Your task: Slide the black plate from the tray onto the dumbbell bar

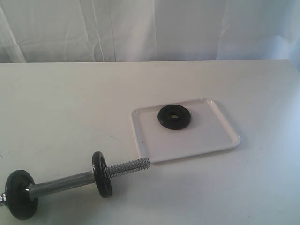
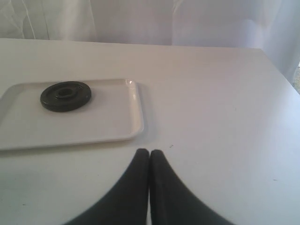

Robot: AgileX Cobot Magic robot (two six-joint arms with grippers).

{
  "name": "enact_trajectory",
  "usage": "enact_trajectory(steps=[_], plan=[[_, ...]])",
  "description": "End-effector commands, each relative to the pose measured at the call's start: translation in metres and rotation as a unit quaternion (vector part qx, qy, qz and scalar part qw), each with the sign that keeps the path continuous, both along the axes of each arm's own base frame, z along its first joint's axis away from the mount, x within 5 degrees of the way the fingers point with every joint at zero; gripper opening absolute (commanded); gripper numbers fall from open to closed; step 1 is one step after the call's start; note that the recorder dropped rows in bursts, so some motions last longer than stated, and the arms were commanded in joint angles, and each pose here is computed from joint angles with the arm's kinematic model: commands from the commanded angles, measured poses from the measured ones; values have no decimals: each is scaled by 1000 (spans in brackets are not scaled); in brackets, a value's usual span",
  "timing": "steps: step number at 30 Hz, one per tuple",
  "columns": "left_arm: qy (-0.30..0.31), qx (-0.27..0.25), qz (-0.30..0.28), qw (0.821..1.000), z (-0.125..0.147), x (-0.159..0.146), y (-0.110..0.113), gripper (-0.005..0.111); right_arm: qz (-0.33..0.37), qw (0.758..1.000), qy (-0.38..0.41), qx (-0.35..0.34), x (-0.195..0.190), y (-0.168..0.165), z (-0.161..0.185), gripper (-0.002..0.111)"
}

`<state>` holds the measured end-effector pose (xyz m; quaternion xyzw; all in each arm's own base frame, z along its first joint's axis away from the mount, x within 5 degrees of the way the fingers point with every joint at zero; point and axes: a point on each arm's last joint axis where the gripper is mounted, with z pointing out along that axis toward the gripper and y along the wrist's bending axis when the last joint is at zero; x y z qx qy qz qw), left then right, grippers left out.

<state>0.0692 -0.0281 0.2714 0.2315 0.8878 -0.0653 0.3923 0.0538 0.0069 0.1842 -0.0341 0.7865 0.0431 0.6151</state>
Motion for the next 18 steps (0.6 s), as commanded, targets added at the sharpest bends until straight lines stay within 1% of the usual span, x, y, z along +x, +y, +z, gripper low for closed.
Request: enact_trajectory(steps=[1, 5, 8, 11, 15, 18], plan=[[46, -10, -85, 995, -7, 12, -16, 0, 1, 1000, -7, -2, 0, 0, 0, 0], [63, -1, -134, 989, -13, 29, -27, 0, 1, 1000, -7, -2, 0, 0, 0, 0], [63, 7, -169, 984, -11, 46, -41, 0, 1, 1000, -8, -2, 0, 0, 1, 0], [83, 22, -205, 975, -10, 66, -57, 0, 1, 1000, -9, -2, 0, 0, 1, 0], [111, 59, -244, 962, -15, 91, -76, 0, 1, 1000, -9, -2, 0, 0, 1, 0], [114, 84, -260, 955, -25, 107, -86, 0, 1, 1000, -9, -2, 0, 0, 1, 0]])
